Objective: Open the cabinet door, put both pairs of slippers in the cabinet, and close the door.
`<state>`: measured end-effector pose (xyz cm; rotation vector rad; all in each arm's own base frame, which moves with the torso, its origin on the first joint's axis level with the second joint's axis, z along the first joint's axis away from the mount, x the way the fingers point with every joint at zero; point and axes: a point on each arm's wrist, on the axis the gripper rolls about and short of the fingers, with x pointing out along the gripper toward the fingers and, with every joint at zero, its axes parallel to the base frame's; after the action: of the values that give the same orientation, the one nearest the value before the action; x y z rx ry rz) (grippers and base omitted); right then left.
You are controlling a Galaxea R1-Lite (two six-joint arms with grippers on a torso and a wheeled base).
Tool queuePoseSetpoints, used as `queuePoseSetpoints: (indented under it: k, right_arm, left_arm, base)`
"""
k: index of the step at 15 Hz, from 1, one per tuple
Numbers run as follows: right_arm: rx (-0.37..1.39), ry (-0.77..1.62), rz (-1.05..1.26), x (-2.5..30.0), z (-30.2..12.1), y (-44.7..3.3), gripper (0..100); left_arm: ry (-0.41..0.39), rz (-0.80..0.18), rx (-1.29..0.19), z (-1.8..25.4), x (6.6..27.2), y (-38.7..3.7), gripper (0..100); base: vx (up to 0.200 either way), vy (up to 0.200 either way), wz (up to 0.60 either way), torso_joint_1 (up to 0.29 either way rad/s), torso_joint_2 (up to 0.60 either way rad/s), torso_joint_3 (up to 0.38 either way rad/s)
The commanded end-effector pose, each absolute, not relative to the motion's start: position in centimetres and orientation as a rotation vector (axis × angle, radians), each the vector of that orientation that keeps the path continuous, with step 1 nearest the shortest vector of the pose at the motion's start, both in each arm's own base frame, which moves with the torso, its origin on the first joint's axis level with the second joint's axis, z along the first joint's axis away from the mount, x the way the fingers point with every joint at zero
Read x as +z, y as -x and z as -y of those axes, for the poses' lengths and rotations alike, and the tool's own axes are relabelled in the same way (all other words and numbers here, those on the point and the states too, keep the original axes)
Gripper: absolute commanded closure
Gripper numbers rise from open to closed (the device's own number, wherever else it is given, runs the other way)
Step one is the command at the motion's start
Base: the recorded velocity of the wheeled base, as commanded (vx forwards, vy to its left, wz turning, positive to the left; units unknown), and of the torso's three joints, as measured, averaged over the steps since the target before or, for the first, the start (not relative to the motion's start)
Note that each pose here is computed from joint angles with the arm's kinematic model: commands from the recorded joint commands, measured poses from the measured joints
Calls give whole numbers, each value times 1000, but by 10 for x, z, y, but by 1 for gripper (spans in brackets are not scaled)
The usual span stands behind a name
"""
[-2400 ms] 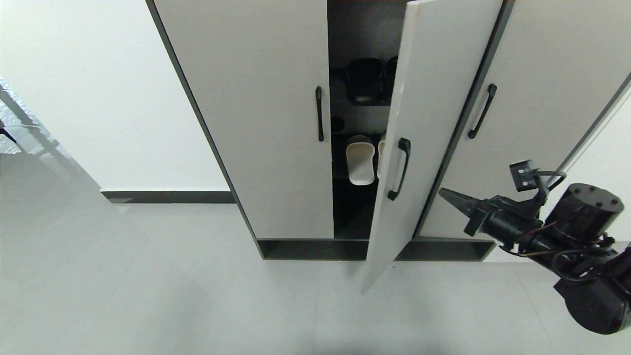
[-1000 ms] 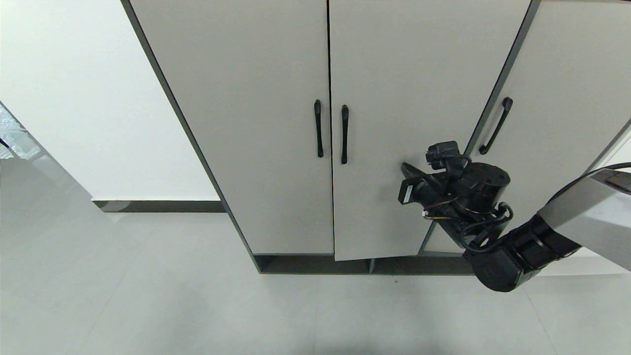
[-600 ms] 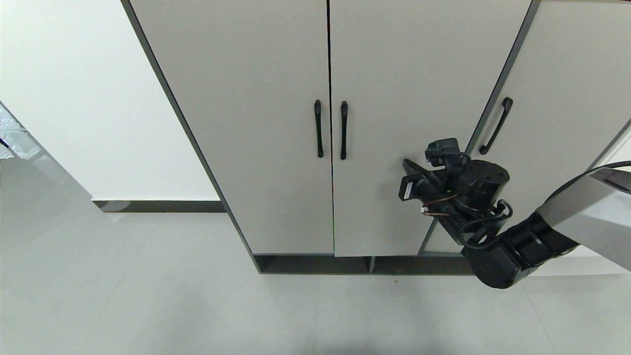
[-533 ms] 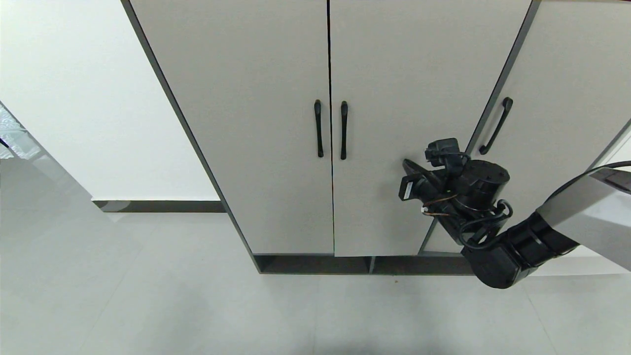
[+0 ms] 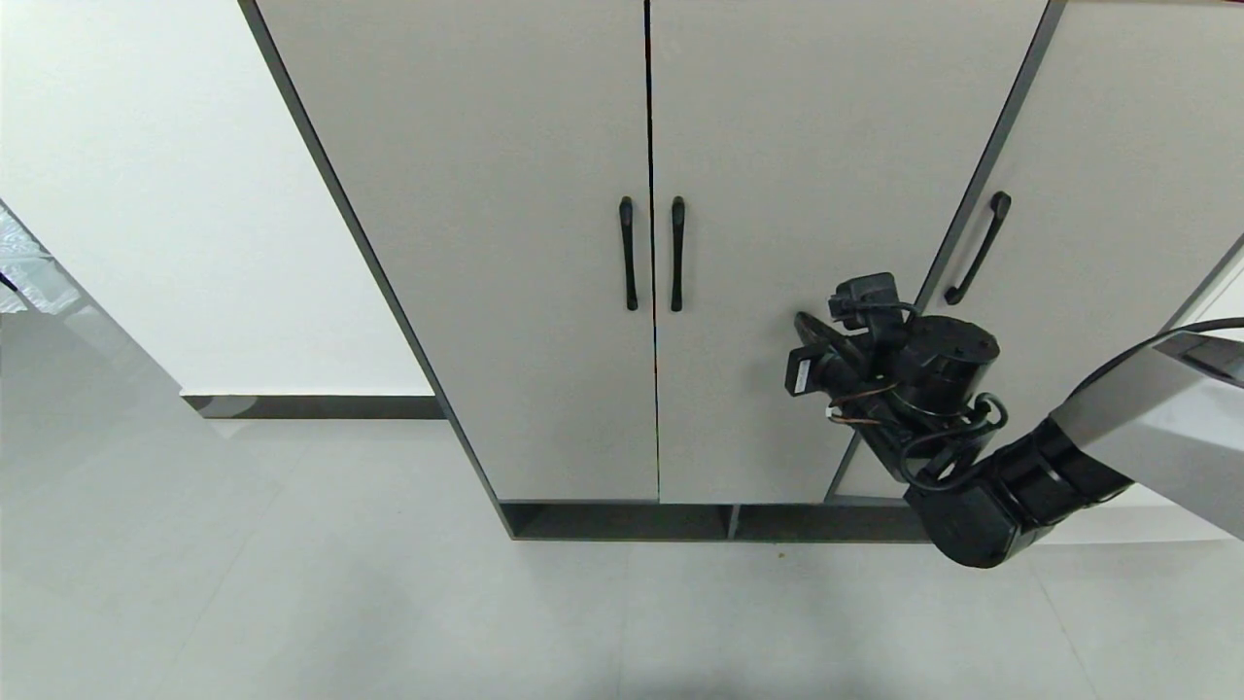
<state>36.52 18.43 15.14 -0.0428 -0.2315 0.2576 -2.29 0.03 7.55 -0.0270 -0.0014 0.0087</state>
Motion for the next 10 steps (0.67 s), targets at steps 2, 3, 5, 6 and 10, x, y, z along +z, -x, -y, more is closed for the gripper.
queuePoseSetpoints:
  k: [2, 3, 5, 6, 10]
  right_arm:
    - [219, 50, 238, 155, -183, -364, 100]
    - [204, 60, 238, 153, -182, -364, 100]
    - [232, 41, 285, 169, -187, -342, 100]
    - [259, 31, 302, 183, -188, -322, 100]
    - [181, 67, 313, 220, -132, -227, 100]
  left_arm:
    - [28, 0, 9, 0, 75, 23, 100]
    - [28, 0, 9, 0, 75, 23, 100]
    - [23, 0, 9, 0, 75, 23, 100]
    - [23, 0, 9, 0, 75, 23, 100]
    - [20, 0, 9, 0, 75, 23, 100]
  base:
    - [0, 0, 0, 0, 0, 0]
    - [0, 0, 0, 0, 0, 0]
    - [0, 0, 0, 0, 0, 0]
    - [0, 0, 0, 0, 0, 0]
    - [0, 0, 0, 0, 0, 0]
